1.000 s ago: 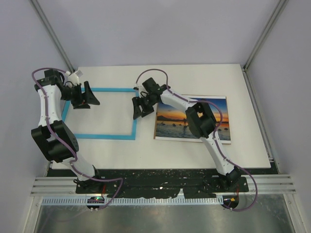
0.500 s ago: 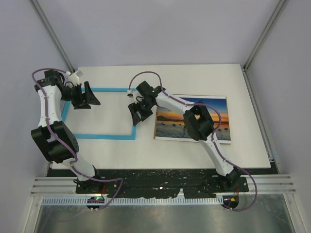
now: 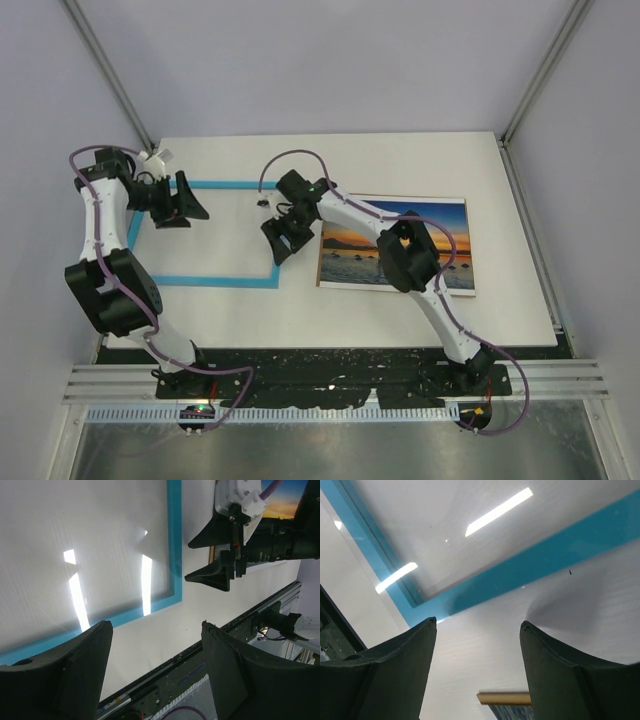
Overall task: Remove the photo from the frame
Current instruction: Place the photo frame item at the center of the board.
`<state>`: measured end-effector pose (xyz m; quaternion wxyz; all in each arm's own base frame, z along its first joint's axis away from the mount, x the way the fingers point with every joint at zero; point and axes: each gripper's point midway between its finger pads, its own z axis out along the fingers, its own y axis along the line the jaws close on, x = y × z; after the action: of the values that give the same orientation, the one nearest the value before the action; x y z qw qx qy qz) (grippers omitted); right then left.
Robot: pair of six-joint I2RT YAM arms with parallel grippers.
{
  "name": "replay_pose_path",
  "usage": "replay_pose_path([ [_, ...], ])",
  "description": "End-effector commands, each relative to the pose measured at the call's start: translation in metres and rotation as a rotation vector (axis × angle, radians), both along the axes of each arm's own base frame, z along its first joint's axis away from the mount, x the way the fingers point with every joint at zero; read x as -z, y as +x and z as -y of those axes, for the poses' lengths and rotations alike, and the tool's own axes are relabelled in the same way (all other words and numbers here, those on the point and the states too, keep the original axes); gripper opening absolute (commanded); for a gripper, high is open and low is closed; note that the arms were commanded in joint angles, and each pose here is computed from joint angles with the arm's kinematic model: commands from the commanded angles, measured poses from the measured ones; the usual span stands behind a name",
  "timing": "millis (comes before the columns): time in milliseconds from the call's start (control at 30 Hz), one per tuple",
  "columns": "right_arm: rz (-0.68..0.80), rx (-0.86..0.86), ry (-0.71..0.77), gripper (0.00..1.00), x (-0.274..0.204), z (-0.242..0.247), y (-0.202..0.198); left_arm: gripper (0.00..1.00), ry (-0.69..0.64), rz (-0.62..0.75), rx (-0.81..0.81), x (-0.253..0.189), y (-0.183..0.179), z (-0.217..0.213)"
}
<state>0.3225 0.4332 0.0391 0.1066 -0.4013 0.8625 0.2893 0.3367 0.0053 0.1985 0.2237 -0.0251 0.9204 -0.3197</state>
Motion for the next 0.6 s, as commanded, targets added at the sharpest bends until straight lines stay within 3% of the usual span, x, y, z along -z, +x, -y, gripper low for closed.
replay_pose_path([
  [0, 0.087, -0.046, 0.103, 0.73, -0.081, 0.024, 0.007, 0.76, -0.014, 0.068, 0.03, -0.015, 0.003, 0.015],
  [233, 0.018, -0.011, 0.324, 0.76, -0.159, 0.104, 0.019, 0.77, 0.005, 0.083, 0.155, -0.015, 0.014, 0.066],
  [400, 0.041, 0.243, 0.372, 0.78, -0.175, 0.219, 0.066, 0.77, -0.009, 0.073, 0.319, -0.016, 0.028, 0.143],
  [567, 0.034, 0.528, 0.378, 0.78, -0.154, 0.338, 0.09, 0.77, -0.044, 0.073, 0.442, -0.016, 0.042, 0.223],
])
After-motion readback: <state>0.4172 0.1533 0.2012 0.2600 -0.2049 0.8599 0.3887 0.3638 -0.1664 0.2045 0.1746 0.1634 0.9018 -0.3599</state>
